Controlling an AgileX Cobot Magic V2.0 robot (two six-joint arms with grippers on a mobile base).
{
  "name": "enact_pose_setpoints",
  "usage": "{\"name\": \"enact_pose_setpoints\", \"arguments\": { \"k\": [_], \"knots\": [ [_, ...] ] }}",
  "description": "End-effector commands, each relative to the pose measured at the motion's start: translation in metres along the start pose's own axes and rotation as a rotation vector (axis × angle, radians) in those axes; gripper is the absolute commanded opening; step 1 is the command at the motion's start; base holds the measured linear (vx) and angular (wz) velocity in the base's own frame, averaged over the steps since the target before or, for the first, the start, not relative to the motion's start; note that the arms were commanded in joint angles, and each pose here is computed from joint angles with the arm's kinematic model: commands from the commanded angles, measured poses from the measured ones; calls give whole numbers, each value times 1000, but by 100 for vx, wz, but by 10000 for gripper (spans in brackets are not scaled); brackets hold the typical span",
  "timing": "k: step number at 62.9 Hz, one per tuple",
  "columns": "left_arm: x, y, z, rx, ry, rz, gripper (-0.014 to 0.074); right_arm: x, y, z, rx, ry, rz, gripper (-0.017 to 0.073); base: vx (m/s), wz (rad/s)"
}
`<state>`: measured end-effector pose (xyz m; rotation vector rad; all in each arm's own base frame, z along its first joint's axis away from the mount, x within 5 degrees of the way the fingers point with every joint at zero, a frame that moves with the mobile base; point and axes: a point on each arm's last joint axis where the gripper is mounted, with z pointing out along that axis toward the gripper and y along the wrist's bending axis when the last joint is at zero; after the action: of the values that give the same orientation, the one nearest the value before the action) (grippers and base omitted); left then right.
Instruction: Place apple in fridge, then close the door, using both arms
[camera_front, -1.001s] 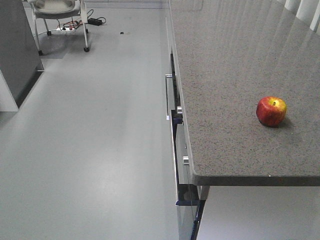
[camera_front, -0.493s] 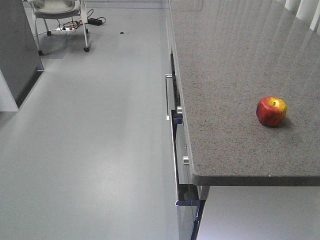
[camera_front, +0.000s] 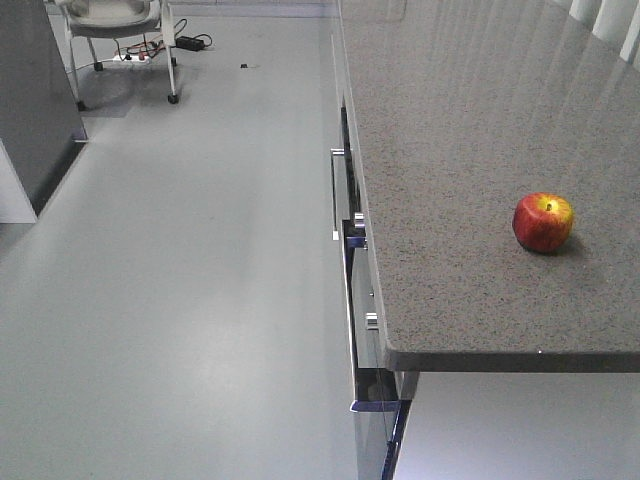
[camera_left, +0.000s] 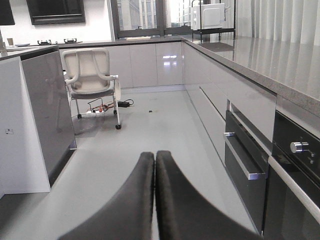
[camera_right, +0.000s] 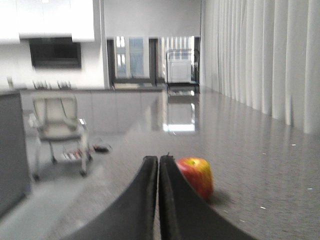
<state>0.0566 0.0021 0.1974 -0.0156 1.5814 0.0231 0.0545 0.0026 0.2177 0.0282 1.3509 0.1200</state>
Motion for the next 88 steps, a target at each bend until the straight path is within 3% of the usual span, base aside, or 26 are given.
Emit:
{"name": "enact_pose_setpoints", "arguments": {
  "k": [1,12,21,32,39,47,55,72,88],
  "knots": [
    [2,-2,0,23,-62,-9,-7,-12,0,-2,3,-112,108,-3,0,0],
    [2,-2,0,23,-62,-9,-7,-58,6,5,-1,4,83,-3,0,0],
    [2,-2,0,23,-62,-9,-7,-121,12,21,-3,107,-15,-3,0,0],
    [2,-2,0,23,-62,-9,-7,-172,15,60,19,246,-85,36,0,0],
    [2,-2,0,23,-62,-9,-7,-190,17,86,17,299,-124,176,0,0],
    [2,-2,0,23,-62,-9,-7,-197,17,112,14,279,-155,494,0,0],
    [2,-2,0,23,-62,-9,-7,-191,17,128,12,281,-161,729,0,0],
    [2,-2,0,23,-62,-9,-7,-171,14,166,18,412,-186,696,0,0],
    [2,-2,0,23,-62,-9,-7,-152,11,236,30,614,-182,668,0,0]
  ]
}}
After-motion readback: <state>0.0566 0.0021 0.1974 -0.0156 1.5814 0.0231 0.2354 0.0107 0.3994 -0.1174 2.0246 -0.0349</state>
